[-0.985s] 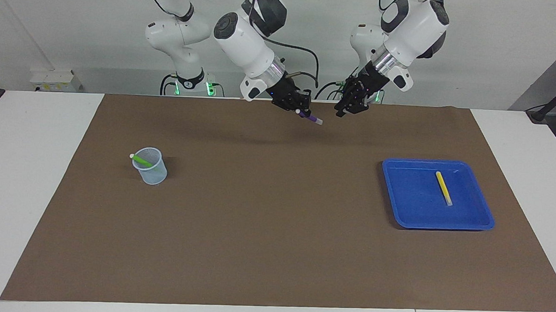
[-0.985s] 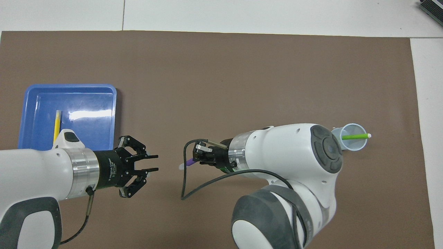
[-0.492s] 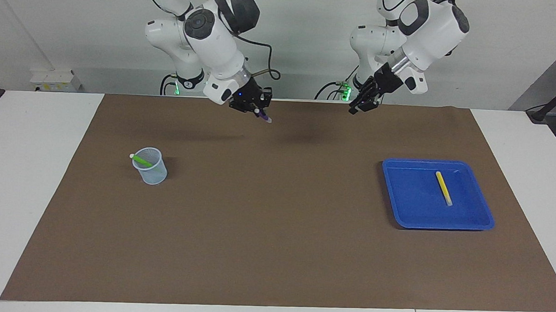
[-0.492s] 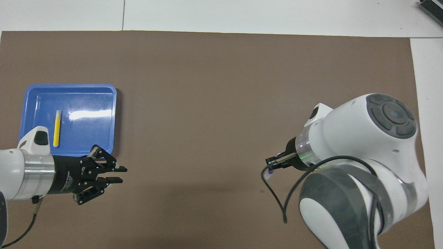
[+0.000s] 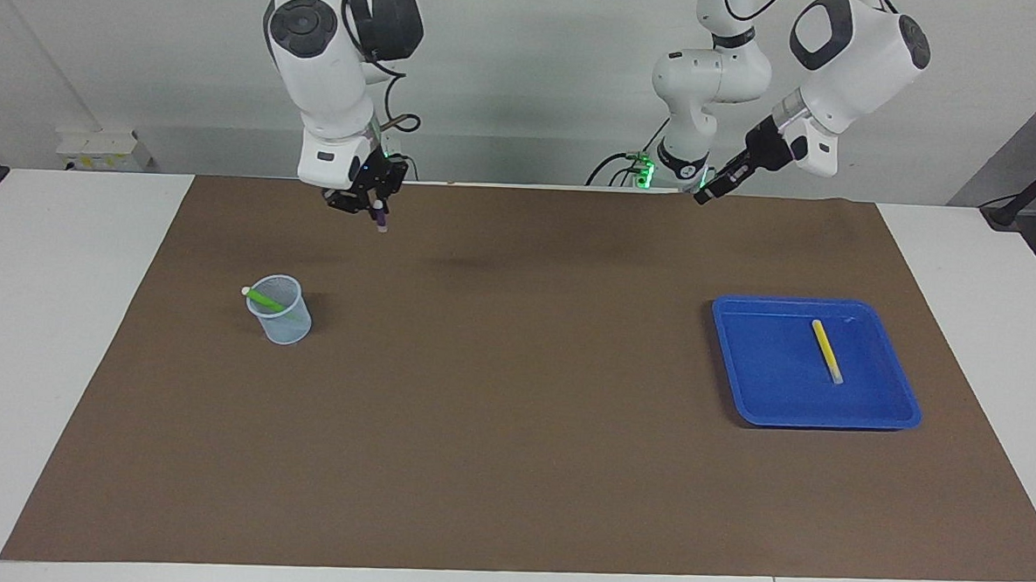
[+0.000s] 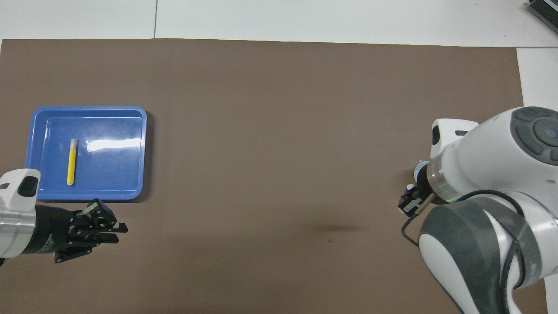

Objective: Transfer and insert pens with both arms
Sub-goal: 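Insert the purple pen into the cup with the right gripper, then grasp the yellow pen with the left gripper while the right gripper approaches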

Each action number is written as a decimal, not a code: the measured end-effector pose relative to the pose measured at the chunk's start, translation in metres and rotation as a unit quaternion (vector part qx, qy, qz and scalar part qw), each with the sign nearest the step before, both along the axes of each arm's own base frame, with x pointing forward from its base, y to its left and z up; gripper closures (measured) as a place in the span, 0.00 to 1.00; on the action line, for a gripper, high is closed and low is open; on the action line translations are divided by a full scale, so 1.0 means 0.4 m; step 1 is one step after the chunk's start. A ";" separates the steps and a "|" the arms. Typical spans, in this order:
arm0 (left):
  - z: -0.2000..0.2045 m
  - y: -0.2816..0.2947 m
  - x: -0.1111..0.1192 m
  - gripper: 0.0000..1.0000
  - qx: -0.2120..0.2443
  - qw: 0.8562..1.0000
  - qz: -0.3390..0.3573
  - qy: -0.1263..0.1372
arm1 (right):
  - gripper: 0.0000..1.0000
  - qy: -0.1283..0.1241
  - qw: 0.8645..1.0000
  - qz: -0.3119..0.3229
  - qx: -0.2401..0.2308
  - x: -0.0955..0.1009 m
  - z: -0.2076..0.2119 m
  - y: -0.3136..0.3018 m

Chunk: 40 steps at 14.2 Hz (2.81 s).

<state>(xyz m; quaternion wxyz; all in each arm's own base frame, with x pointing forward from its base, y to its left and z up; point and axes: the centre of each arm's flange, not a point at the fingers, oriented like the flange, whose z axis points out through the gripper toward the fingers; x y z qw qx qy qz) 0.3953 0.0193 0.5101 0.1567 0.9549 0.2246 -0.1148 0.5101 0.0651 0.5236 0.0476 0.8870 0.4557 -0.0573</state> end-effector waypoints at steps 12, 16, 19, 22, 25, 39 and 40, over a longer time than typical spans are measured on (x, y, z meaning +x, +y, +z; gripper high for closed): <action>-0.028 0.241 0.033 0.60 0.109 0.972 -0.185 -0.094 | 0.82 -0.027 1.000 0.007 0.010 0.007 -0.220 -0.139; -0.098 0.267 0.095 0.61 0.126 0.962 -0.218 -0.109 | 0.70 -0.017 1.000 -0.007 0.010 -0.002 -0.244 -0.164; -0.153 0.290 0.158 0.60 0.133 0.957 -0.233 -0.113 | 0.39 -0.016 1.000 -0.010 0.016 -0.002 -0.240 -0.161; -0.214 0.315 0.227 0.54 0.146 0.952 -0.239 -0.120 | 0.07 -0.004 0.999 -0.027 0.039 0.008 -0.174 -0.144; -0.264 0.327 0.272 0.50 0.149 0.951 -0.240 -0.125 | 0.00 0.023 0.994 -0.052 0.095 0.002 -0.098 -0.117; -0.474 0.307 0.415 0.50 0.153 0.944 -0.254 -0.144 | 0.00 0.095 0.914 -0.357 0.166 -0.036 -0.065 0.085; -0.478 0.307 0.423 0.50 0.154 0.944 -0.255 -0.146 | 0.00 0.104 0.901 -0.387 0.168 -0.041 -0.062 0.118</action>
